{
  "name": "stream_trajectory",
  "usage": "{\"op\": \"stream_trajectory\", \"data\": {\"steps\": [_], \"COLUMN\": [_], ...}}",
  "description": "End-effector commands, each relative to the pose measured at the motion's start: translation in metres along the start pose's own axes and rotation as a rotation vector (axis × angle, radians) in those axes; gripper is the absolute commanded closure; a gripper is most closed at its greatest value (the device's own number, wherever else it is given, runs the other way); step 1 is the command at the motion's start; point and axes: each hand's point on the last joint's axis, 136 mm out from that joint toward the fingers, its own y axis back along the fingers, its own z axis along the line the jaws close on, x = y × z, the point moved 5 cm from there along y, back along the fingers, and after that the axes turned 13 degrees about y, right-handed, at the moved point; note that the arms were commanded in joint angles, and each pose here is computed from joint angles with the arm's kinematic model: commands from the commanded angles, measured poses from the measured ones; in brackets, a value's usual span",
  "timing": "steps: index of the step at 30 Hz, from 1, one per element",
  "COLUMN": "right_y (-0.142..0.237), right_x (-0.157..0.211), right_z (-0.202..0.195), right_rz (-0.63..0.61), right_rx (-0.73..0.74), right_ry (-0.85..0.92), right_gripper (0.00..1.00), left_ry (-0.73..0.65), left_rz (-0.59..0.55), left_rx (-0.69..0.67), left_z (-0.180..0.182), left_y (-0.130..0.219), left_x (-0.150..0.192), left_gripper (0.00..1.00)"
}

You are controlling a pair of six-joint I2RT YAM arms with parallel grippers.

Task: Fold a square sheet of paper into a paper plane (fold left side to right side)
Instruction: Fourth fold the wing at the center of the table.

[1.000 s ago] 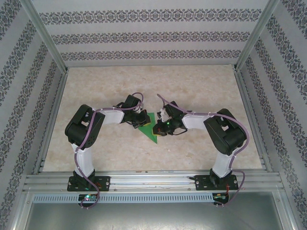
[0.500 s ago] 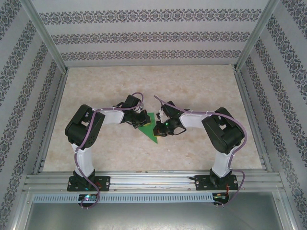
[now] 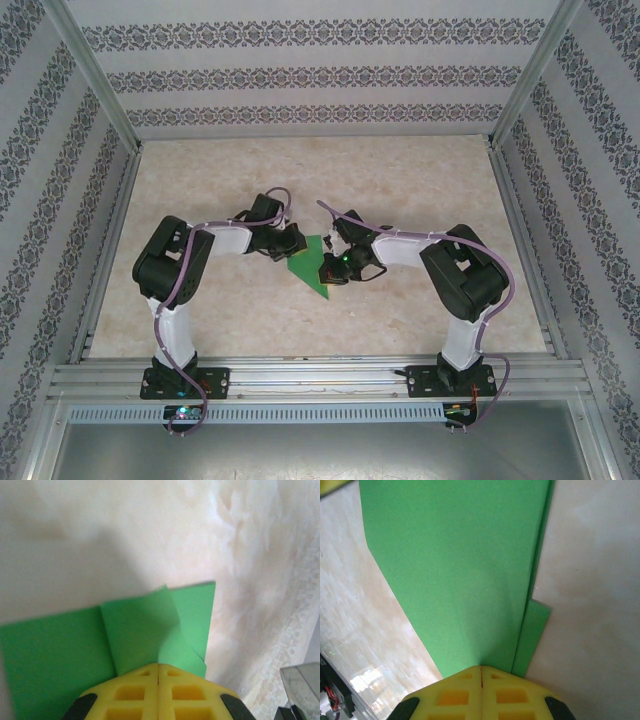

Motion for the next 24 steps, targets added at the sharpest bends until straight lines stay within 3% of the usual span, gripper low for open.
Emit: {"op": "stream_trajectory", "data": {"steps": [1, 18, 24], "right_y": [-0.013, -0.01, -0.003], "right_x": [0.037, 0.039, 0.031], "right_z": [-0.026, -0.027, -0.027], "right_rz": [0.156, 0.162, 0.125], "right_rx": [0.132, 0.14, 0.135], "right_ry": [-0.062, -0.069, -0.073], "right_gripper": [1.0, 1.0, 1.0], "left_ry": [-0.036, -0.1, -0.154], "left_rz": [-0.101, -0.168, -0.219], "left_rx": [-0.016, 0.005, 0.059], "left_z": [0.012, -0.011, -0.034], "left_y": [0.001, 0.014, 0.044], "left_x": [-0.028, -0.094, -0.088], "left_gripper": [0.94, 0.95, 0.95]}}
